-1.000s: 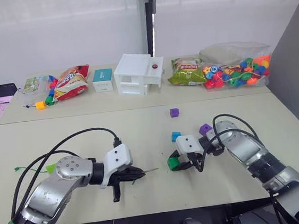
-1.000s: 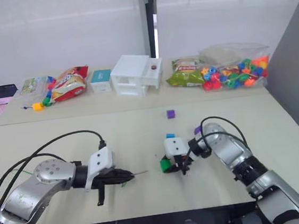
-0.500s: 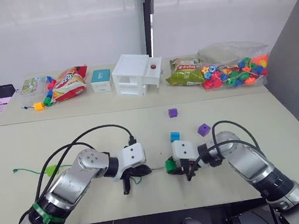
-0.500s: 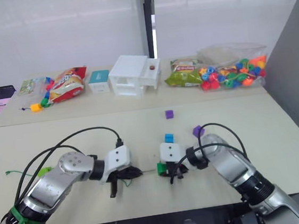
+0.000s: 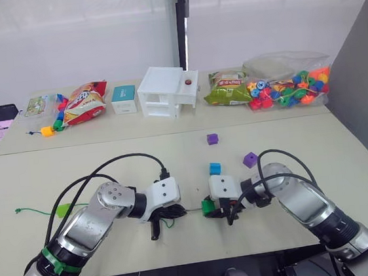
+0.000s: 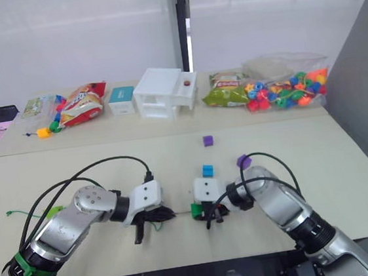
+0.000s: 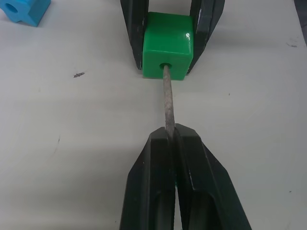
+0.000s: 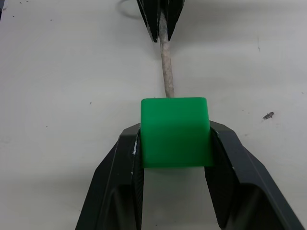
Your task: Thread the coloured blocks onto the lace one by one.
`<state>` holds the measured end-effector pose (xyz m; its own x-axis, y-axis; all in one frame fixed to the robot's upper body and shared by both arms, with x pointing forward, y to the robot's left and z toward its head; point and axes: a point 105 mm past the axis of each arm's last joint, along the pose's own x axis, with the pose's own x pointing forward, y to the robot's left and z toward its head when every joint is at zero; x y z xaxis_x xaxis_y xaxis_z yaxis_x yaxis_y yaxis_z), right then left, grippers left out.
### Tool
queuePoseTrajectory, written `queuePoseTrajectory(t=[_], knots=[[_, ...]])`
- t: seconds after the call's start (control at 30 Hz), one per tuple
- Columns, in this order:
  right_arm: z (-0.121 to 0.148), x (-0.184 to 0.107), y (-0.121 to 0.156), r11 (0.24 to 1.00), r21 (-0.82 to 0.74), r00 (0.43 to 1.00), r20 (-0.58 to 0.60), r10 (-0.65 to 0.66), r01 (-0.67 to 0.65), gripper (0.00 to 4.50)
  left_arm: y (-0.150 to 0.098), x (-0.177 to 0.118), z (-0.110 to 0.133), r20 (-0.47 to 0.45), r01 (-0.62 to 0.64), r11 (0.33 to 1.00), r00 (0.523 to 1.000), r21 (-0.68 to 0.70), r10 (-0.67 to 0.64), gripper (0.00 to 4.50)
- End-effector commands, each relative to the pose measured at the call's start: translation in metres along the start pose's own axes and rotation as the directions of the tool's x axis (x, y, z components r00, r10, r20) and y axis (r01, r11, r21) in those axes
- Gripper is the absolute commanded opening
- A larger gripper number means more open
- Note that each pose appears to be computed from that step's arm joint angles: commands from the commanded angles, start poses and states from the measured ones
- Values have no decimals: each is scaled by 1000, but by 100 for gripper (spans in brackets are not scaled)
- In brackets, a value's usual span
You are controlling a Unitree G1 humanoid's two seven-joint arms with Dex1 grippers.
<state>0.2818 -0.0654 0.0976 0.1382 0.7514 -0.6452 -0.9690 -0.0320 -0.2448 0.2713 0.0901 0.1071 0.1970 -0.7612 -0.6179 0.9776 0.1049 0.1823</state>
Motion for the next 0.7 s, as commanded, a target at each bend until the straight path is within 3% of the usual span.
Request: queuePoseTrajectory(t=[0.03, 0.37, 0.6, 0.7], knots=[[0, 6, 7, 999, 3, 999, -10, 39, -39, 120, -3, 2, 10, 17, -3, 999, 1000, 39, 2, 0], [8, 11, 10, 999, 7, 999, 8, 40, -40, 120, -4, 18, 22, 64, 18, 999, 998, 49, -21, 0], [16, 15, 10, 1000, 19, 999, 33, 23, -24, 120, -9, 37, 39, 177, 73, 997, 981, 11, -74, 0], [19, 18, 10, 1000, 25, 999, 42, 18, -19, 120, -8, 36, 27, 181, 85, 996, 980, -8, -83, 0]])
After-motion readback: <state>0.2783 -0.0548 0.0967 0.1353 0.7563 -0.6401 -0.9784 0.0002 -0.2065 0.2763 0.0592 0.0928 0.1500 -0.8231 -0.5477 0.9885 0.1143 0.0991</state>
